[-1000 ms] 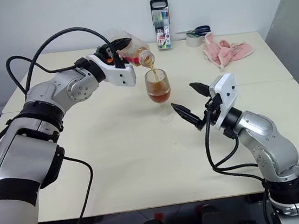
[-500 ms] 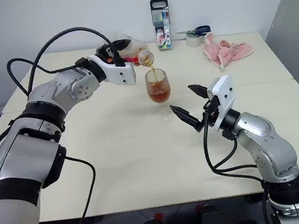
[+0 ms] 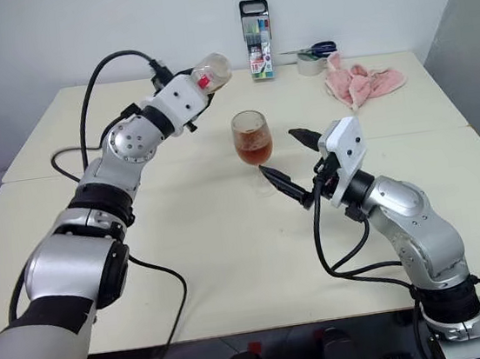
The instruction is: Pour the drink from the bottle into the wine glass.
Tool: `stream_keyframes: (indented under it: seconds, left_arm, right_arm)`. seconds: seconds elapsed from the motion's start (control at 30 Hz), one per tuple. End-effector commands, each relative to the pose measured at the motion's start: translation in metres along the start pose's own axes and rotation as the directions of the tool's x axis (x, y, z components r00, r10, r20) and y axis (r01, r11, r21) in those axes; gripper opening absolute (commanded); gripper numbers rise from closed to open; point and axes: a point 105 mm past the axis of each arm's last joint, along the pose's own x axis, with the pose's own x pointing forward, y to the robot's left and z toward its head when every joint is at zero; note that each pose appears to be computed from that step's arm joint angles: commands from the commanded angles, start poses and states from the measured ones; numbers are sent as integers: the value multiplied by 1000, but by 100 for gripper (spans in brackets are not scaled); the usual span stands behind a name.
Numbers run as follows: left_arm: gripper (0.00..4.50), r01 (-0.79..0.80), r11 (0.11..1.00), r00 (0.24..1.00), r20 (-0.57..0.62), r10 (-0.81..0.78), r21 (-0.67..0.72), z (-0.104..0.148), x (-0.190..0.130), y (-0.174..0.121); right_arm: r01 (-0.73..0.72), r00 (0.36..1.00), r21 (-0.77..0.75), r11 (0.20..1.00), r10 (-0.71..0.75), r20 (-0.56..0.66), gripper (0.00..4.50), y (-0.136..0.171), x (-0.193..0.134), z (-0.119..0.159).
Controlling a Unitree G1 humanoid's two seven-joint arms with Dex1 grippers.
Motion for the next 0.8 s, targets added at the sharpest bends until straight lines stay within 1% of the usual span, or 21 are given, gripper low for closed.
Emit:
stream_keyframes:
  seconds: [0.03,0.13,0.2,0.27,0.37,0.43,0.53,0.63,0.73,0.8]
  left_arm:
    - [167,-98,973,995,-17,97,-207,-7,-13,28]
    - [167,-147,928,988,-90,124,-342,-28,-30,33]
    - [167,-190,866,979,-159,129,-463,-51,-48,32]
    - [167,-211,818,972,-204,118,-535,-64,-64,29]
    - [167,-260,751,958,-262,120,-607,-77,-85,22]
    - [167,-275,734,952,-284,116,-621,-81,-96,17]
    - [167,-287,735,942,-321,100,-614,-89,-111,6]
    - [167,-300,730,936,-336,102,-614,-92,-117,2]
    - [167,-295,748,934,-344,94,-594,-97,-124,-4]
    - [240,-295,758,930,-359,86,-582,-101,-129,-8]
  right_arm:
    - [-113,994,-44,993,112,-5,450,22,5,14]
    - [-170,985,-46,984,167,-51,450,33,7,11]
    - [-215,974,-40,976,211,-80,450,39,9,9]
    - [-249,965,-41,968,244,-98,450,44,11,7]
    - [-276,956,-42,960,269,-112,450,47,13,6]
    - [-286,953,-43,957,280,-118,450,48,14,5]
    - [-302,948,-41,953,295,-120,450,50,17,4]
    - [-311,945,-39,949,305,-121,450,51,19,4]
    - [-319,942,-37,947,312,-121,450,51,20,3]
    - [-322,941,-37,946,316,-121,450,51,21,3]
